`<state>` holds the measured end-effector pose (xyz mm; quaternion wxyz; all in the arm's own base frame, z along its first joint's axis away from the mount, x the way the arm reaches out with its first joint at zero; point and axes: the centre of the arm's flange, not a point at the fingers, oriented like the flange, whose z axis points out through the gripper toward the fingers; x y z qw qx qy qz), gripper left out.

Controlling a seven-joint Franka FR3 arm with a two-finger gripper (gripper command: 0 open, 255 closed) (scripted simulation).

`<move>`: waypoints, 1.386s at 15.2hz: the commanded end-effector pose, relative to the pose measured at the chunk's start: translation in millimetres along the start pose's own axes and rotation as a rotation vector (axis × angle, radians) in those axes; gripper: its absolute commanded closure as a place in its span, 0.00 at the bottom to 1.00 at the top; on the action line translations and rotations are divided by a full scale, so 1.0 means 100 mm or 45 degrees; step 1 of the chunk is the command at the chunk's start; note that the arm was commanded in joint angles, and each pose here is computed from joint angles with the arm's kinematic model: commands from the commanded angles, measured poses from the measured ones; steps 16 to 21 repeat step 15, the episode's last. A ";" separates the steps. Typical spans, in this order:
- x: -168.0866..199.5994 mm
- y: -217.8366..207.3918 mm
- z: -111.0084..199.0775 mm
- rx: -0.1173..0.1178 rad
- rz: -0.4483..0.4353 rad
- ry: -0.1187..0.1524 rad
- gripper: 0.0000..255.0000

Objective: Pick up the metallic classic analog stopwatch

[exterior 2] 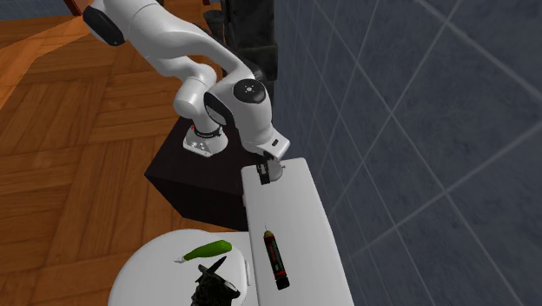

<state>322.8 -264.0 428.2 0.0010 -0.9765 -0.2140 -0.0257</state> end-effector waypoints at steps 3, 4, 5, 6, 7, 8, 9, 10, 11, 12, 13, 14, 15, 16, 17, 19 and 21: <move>0.01 0.00 -0.19 0.000 0.000 0.000 1.00; 0.02 0.00 -0.25 0.000 0.000 0.000 1.00; 0.02 0.00 -0.30 0.000 0.000 0.000 1.00; 0.02 0.00 -0.35 0.000 0.000 0.000 1.00; 0.03 0.00 -0.40 0.000 0.000 0.000 1.00; 0.03 0.00 -0.46 0.000 0.000 0.000 1.00; 0.03 0.00 -0.51 0.000 0.000 0.000 1.00; 0.03 0.00 -0.56 0.000 0.000 0.000 1.00; 0.04 0.00 -0.61 0.000 0.000 0.000 1.00; 0.04 0.00 -0.67 0.000 0.000 0.000 1.00; 0.04 0.00 -0.72 0.000 0.000 0.000 1.00; 0.04 0.00 -0.73 0.000 0.000 0.000 1.00; 0.04 0.00 -0.73 0.000 0.000 0.000 1.00; 0.04 0.00 -0.73 0.000 0.000 0.000 1.00; 0.04 0.00 -0.73 0.000 0.000 0.000 1.00; 0.04 0.00 -0.73 0.000 0.000 0.000 1.00; 0.04 0.00 -0.73 0.000 0.000 0.000 1.00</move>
